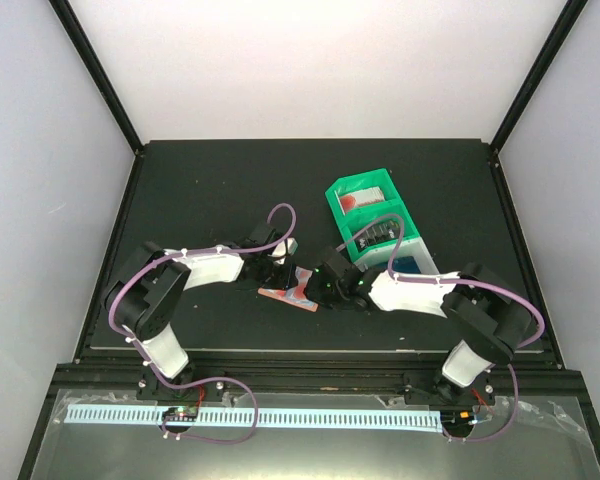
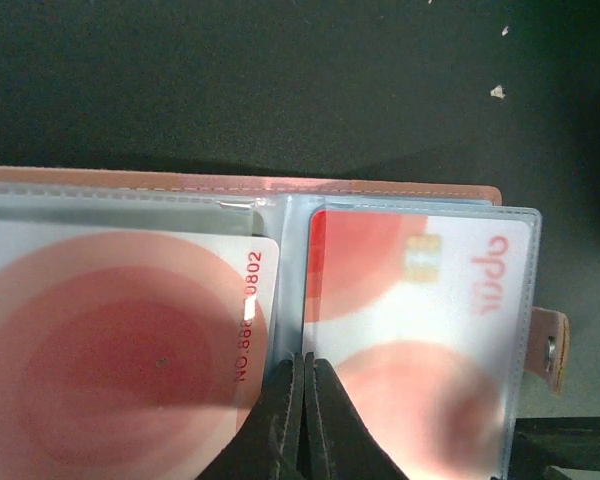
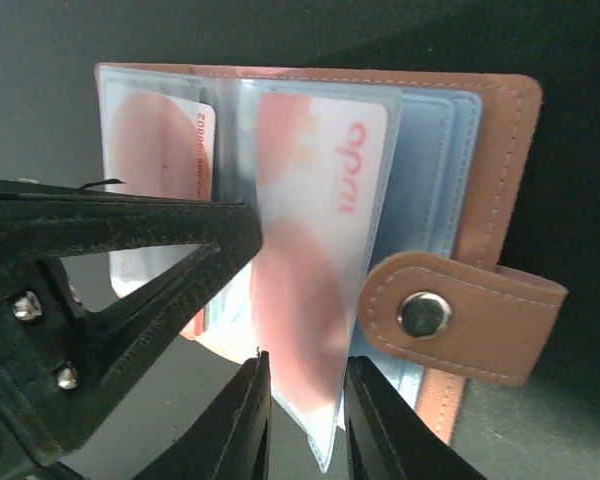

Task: Put the credit cards into the card holder
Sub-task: Insert the credit card into the card holder.

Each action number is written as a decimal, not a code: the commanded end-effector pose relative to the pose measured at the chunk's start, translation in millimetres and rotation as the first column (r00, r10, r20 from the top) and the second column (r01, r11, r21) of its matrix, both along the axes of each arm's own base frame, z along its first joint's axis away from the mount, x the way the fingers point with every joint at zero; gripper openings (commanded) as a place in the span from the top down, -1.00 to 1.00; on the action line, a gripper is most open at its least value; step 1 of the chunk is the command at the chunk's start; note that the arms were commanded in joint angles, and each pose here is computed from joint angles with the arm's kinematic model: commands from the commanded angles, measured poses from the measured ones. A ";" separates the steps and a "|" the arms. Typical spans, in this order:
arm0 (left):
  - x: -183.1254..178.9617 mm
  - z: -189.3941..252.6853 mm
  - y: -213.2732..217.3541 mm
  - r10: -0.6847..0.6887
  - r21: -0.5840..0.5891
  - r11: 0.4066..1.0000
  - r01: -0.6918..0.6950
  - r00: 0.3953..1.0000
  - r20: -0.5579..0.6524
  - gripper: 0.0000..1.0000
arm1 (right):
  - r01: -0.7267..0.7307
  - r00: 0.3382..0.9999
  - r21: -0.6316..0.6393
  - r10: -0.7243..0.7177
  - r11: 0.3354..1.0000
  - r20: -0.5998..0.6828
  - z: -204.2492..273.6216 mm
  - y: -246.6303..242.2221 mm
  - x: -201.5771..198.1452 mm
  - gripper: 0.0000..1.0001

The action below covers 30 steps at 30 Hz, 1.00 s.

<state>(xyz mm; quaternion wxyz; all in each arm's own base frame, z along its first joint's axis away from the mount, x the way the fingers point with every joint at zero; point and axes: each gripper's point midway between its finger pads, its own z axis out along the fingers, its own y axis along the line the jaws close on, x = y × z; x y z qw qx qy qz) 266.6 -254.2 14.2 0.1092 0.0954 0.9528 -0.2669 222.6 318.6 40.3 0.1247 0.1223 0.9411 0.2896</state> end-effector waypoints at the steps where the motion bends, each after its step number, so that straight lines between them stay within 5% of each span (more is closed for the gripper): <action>1: -22.4 -50.8 37.4 0.032 0.204 0.979 -0.014 0.996 -0.085 0.97 | 0.037 0.999 0.133 -0.036 0.990 -0.009 16.1 18.7 5.8 0.53; 14: -21.4 -45.2 33.5 0.019 0.186 0.983 -0.004 0.997 -0.077 0.97 | 0.081 0.997 0.054 -0.080 0.995 -0.019 -3.2 11.8 13.9 0.57; 20: -18.1 -34.1 28.4 0.013 0.158 0.987 -0.003 0.998 -0.062 0.93 | 0.094 0.995 0.005 -0.094 0.996 0.032 -1.7 3.5 24.5 0.75; 24: -11.1 -8.3 23.8 0.015 0.121 0.993 -0.014 1.000 -0.009 0.71 | 0.079 0.996 0.003 -0.079 0.997 0.033 -6.8 -4.2 31.1 0.98; 30: -6.9 29.6 27.4 0.044 0.091 0.995 -0.050 0.997 0.070 0.09 | -0.062 0.997 -0.094 0.067 0.994 0.048 -6.8 -7.4 30.2 0.98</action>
